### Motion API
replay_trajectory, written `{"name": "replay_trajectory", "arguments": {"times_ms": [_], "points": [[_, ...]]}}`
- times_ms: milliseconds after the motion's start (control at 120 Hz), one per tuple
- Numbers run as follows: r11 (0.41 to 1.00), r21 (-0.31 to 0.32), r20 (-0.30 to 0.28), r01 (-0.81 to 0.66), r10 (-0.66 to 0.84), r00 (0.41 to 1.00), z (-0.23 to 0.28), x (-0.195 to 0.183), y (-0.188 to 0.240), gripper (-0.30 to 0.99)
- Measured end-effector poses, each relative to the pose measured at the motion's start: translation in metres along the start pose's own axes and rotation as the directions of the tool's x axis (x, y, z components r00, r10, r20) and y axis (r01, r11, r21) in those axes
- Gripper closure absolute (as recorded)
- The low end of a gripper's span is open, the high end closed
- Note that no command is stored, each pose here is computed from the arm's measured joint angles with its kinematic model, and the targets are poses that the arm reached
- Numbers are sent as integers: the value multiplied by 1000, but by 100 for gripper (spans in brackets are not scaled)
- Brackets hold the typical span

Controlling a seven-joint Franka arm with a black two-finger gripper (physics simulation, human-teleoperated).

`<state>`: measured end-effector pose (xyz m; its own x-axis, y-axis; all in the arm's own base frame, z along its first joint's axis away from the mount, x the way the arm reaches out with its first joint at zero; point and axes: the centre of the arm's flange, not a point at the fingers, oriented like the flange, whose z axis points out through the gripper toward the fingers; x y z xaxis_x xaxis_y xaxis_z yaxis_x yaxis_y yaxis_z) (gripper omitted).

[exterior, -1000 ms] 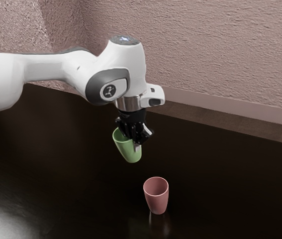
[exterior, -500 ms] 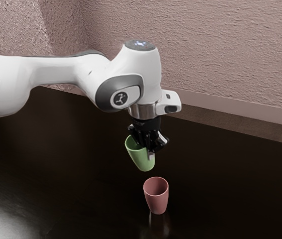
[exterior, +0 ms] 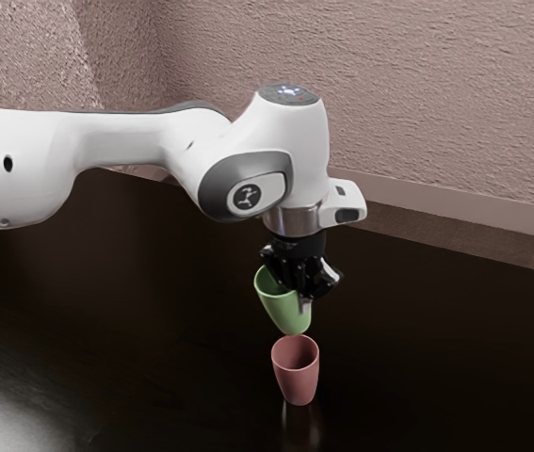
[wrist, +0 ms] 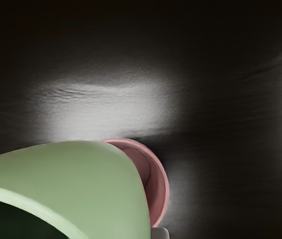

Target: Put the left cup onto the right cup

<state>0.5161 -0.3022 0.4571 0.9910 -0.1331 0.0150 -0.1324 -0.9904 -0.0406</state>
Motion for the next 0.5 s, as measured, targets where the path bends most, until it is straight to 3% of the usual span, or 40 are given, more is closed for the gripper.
{"name": "replay_trajectory", "arguments": {"times_ms": [500], "points": [[999,8,24,34,-34,999,17,1,8,79]]}}
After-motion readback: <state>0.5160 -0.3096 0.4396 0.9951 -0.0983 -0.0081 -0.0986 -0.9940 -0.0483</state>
